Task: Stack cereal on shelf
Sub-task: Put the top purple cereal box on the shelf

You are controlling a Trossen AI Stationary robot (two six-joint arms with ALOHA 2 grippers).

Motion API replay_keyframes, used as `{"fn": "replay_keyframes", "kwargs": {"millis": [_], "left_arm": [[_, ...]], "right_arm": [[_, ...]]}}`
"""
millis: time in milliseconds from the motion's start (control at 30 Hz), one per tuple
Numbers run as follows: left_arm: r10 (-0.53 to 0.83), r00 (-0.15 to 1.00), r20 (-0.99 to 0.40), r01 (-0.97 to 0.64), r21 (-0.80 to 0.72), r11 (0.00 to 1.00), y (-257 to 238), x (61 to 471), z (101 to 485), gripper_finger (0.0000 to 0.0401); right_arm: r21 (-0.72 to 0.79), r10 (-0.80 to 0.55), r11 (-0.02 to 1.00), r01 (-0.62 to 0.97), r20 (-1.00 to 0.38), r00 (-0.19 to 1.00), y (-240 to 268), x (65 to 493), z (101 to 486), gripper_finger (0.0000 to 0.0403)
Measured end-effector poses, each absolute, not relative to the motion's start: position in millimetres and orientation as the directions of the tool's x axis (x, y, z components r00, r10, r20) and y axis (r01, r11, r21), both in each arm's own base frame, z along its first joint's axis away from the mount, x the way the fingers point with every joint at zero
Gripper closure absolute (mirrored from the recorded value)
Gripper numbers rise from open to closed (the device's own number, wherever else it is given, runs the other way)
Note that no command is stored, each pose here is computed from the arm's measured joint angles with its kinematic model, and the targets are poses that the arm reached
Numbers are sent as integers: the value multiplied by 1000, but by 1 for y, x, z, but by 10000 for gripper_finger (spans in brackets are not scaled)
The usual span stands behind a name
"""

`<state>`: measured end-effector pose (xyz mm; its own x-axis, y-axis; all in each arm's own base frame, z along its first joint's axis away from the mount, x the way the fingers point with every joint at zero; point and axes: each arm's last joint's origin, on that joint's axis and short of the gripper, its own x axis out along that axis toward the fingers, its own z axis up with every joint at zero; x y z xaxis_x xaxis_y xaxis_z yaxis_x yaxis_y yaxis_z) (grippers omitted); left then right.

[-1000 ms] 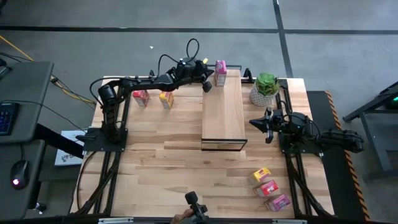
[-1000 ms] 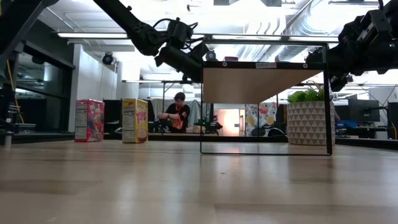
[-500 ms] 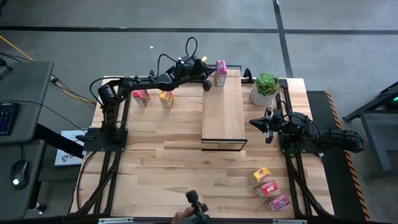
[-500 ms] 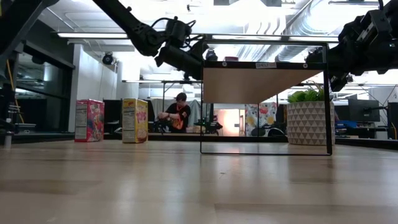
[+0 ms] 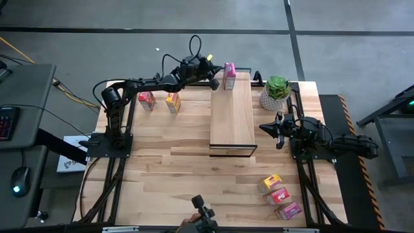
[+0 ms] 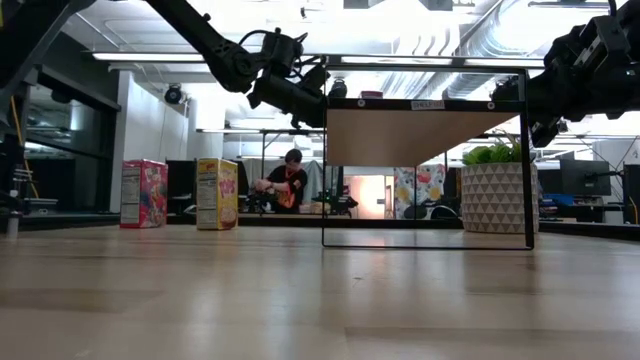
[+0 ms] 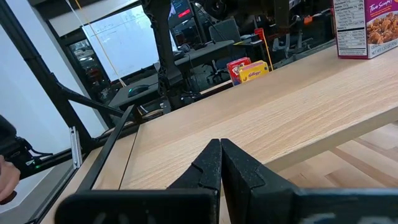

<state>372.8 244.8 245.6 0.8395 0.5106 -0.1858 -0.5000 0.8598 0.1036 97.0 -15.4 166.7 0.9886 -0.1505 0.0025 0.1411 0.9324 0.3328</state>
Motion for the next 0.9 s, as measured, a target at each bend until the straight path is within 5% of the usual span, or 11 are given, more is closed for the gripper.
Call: {"fn": "replay_keyframes", "kwargs": {"millis": [900], "left_arm": [[529, 818, -226, -536, 34, 844, 245, 383, 221, 401]], "right_arm": [[333, -151, 932, 141, 3, 989, -15, 97, 167, 402]]}}
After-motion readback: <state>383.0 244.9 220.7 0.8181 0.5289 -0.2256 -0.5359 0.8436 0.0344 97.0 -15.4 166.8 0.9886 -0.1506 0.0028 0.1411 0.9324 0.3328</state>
